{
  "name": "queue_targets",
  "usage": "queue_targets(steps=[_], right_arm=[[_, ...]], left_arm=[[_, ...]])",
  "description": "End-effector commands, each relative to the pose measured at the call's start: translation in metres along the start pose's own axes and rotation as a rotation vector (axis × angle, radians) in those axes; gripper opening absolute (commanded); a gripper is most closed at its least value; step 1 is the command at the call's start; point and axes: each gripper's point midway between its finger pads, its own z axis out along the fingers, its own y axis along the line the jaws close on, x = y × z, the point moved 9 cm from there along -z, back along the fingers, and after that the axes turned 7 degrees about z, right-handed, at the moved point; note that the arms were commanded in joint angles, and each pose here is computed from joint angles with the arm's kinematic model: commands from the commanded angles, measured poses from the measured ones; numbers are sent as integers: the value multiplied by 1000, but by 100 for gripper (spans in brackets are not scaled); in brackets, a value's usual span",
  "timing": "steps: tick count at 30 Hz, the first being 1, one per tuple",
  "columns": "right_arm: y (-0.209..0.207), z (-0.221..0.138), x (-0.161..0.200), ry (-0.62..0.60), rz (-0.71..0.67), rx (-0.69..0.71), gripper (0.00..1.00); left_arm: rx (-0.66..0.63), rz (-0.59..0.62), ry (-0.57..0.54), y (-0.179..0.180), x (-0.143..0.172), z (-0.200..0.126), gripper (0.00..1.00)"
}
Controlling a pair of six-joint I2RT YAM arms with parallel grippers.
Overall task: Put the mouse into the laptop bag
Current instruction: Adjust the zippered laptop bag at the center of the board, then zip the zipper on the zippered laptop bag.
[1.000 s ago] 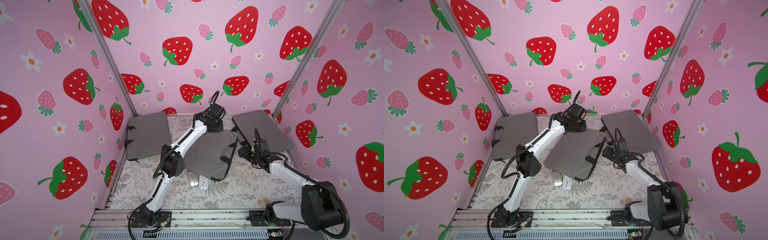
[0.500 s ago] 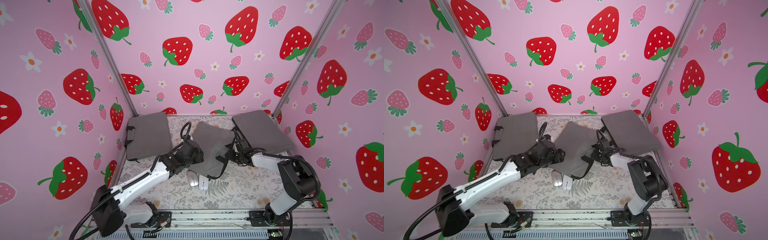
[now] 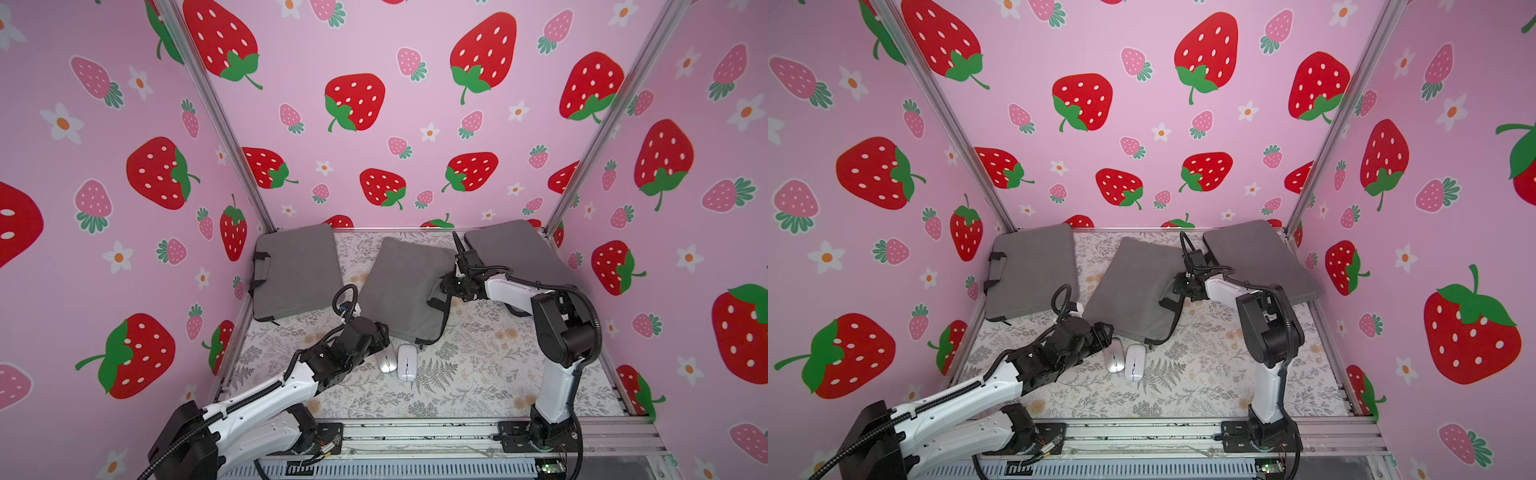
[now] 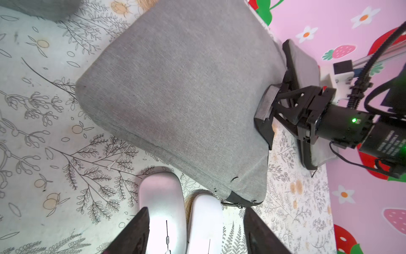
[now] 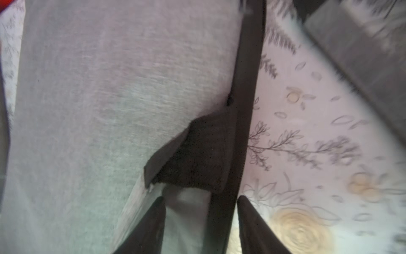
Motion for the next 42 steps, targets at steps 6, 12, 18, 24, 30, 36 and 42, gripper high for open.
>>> queue_targets(steps=[6,12,18,24,30,36,42], right_arm=[[-2,-124,50,-117,-129,-5,70],[7,-150,141,-153,-244,-23,69],[30,-143,190,-140,-385,55,66],[43,-114,218,-77,-431,77,57],[46,-87,229,-47,-441,135,52],[63,-64,235,-16,-463,162,52],[59,-43,222,-56,-445,268,40]], left_arm=[[-46,-66,-104,22,-1,-15,75],[-16,-127,-134,34,7,-17,76],[-23,-178,-142,45,13,-20,75],[-25,-208,-169,53,16,-25,73],[-8,-209,-185,53,14,-30,73],[3,-224,-170,52,15,-27,72],[-3,-215,-168,50,14,-26,71]])
